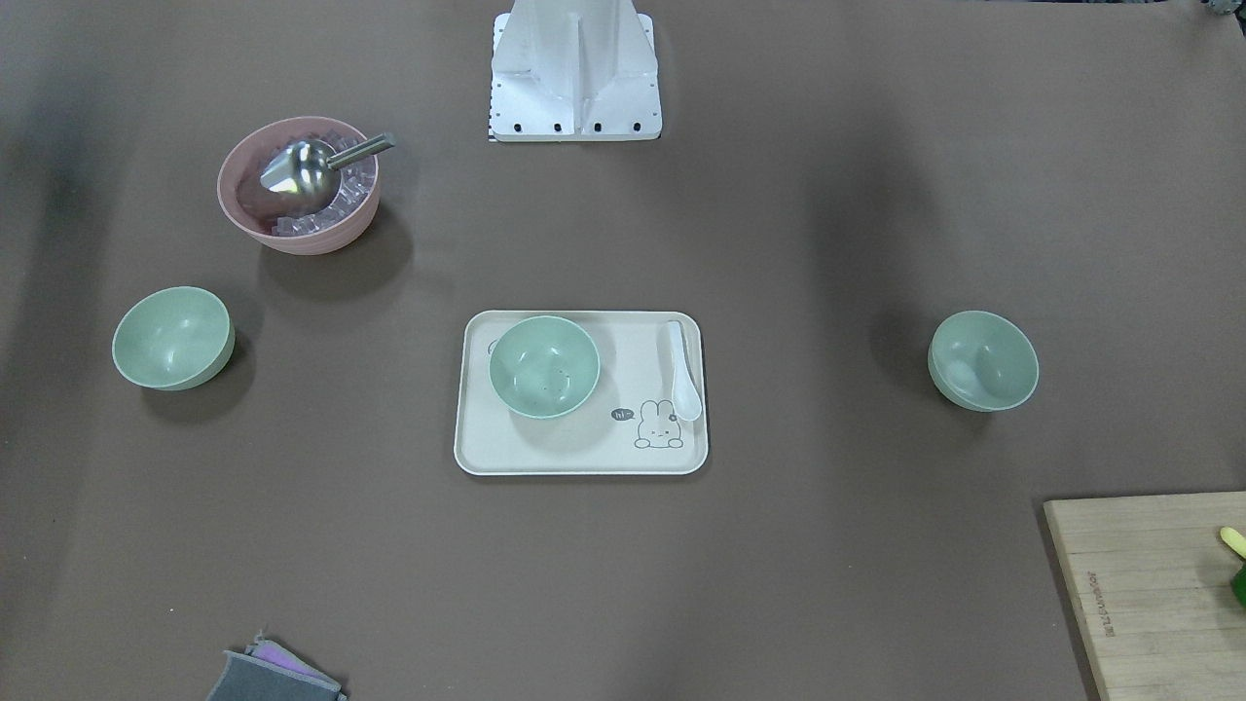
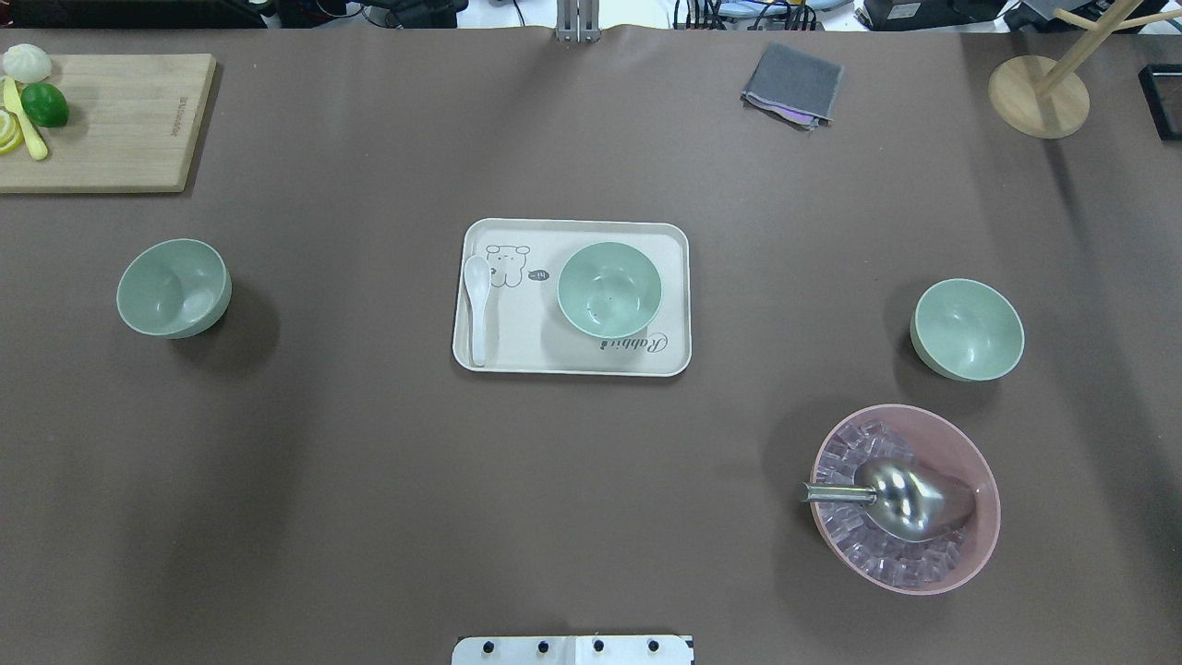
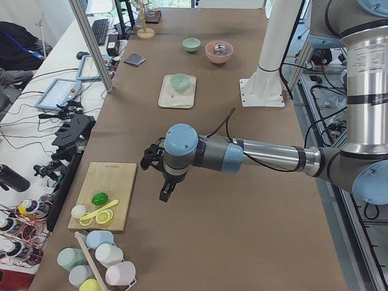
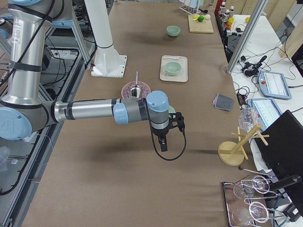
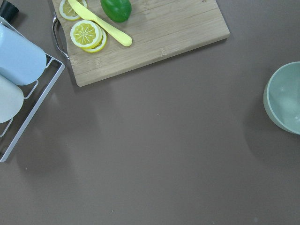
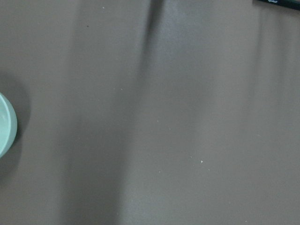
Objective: Stack green bowls together
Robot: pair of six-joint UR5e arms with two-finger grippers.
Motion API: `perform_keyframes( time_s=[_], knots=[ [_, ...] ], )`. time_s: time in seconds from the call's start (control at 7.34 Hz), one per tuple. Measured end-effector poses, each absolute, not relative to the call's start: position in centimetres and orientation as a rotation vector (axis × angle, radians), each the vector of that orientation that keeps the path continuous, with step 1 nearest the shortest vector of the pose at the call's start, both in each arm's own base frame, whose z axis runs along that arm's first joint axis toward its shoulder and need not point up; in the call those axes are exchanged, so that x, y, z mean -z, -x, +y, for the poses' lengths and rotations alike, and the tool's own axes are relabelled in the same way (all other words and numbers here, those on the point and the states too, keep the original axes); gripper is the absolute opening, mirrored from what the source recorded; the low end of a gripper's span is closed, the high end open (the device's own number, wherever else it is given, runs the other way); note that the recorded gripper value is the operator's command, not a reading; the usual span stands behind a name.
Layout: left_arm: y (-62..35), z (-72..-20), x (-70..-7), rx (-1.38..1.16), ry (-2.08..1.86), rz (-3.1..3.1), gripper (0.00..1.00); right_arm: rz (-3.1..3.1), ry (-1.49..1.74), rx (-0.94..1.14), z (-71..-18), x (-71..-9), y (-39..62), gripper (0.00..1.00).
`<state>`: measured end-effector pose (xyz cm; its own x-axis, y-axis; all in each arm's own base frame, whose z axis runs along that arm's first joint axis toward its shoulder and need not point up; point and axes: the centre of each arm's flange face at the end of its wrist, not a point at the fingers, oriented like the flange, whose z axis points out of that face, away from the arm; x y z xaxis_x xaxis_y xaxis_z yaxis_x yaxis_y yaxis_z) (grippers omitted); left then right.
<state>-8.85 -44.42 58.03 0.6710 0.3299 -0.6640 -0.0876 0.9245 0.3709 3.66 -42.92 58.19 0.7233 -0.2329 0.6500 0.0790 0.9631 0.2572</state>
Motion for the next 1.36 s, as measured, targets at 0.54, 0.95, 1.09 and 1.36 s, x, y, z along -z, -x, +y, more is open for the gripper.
perform_keyframes(
  time_s=[0.54, 0.95, 1.09, 1.36],
  knots=[
    [7.9, -46.1, -57.5, -0.119, -0.263, 0.835, 0.99, -0.798, -0.296, 0.265, -46.2, -54.3, 0.6, 1.0],
    [5.8, -46.8, -56.7, -0.163, -0.321, 0.939, 0.99, -0.791, -0.27, 0.278, -46.4, -54.7, 2.4, 1.0],
    [3.4, -47.3, -56.8, -0.176, -0.295, 0.968, 0.99, -0.789, -0.25, 0.251, -46.5, -54.8, 3.0, 1.0],
    [-0.5, -47.9, -56.5, -0.13, -0.217, 0.991, 0.99, -0.782, -0.211, 0.203, -47.0, -54.2, 5.5, 1.0]
  ],
)
